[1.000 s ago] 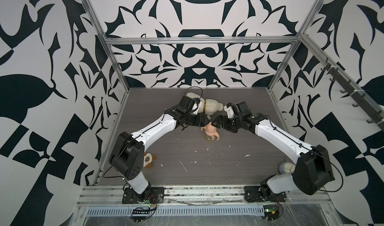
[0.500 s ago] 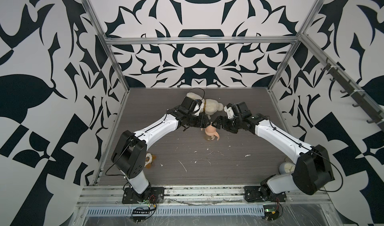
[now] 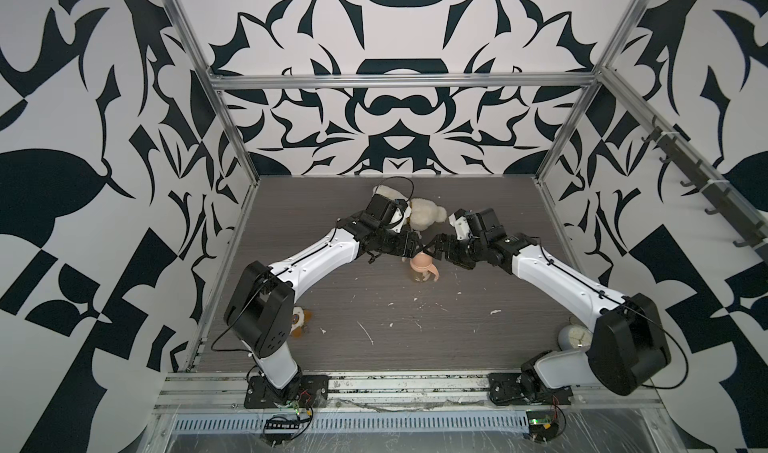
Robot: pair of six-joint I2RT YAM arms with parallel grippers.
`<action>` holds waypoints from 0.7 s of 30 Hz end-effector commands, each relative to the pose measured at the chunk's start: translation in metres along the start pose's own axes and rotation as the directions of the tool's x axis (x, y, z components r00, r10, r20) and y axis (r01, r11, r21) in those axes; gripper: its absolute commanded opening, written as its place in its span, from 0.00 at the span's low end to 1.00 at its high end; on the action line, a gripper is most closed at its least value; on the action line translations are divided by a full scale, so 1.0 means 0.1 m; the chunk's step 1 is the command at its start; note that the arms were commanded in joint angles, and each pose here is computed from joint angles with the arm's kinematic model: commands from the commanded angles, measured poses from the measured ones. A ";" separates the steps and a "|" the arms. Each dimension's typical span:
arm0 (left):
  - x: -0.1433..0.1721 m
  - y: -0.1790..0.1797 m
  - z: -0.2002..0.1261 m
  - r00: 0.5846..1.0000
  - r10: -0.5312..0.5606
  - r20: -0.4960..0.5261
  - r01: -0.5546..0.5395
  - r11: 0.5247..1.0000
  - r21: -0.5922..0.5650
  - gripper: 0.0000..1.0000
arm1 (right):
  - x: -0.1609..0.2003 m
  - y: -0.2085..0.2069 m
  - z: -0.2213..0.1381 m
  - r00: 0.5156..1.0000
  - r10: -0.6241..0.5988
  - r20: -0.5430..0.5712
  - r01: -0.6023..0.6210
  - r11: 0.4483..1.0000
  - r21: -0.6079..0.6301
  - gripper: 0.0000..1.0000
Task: Assemble the baby bottles
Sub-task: Close the lid on the baby bottle.
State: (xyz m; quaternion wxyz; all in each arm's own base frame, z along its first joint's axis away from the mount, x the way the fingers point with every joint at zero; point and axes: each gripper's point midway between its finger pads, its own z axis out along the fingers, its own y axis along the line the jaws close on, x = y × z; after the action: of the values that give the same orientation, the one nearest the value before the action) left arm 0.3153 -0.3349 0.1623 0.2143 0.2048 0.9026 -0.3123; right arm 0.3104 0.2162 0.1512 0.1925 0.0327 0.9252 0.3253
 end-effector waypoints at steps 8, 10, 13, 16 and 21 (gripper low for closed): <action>0.32 0.16 0.09 0.992 -0.003 -0.127 -0.007 0.997 -0.079 0.74 | 0.23 -0.32 0.05 0.998 0.057 -0.030 -0.055 0.996 0.074 0.88; 0.33 0.16 0.10 0.991 -0.003 -0.134 -0.008 0.996 -0.083 0.74 | 0.26 -0.35 0.07 0.997 0.064 -0.036 -0.061 0.995 0.076 0.88; 0.34 0.19 0.10 0.990 -0.007 -0.141 -0.007 0.995 -0.098 0.74 | 0.28 -0.39 0.10 0.997 0.068 -0.036 -0.066 0.995 0.076 0.88; 0.35 0.20 0.11 0.990 -0.008 -0.144 -0.007 0.994 -0.108 0.74 | 0.30 -0.44 0.15 0.996 0.077 -0.043 -0.074 0.995 0.074 0.88; 0.34 0.20 0.11 0.989 -0.009 -0.150 -0.009 0.993 -0.119 0.74 | 0.29 -0.44 0.17 0.996 0.076 -0.045 -0.073 0.995 0.069 0.87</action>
State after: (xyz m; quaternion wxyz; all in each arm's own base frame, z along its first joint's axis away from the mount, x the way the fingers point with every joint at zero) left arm 0.3152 -0.3341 0.1617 0.2109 0.2093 0.9093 -0.2914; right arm 0.3108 0.2168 0.1462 0.2088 0.0393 0.9081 0.3609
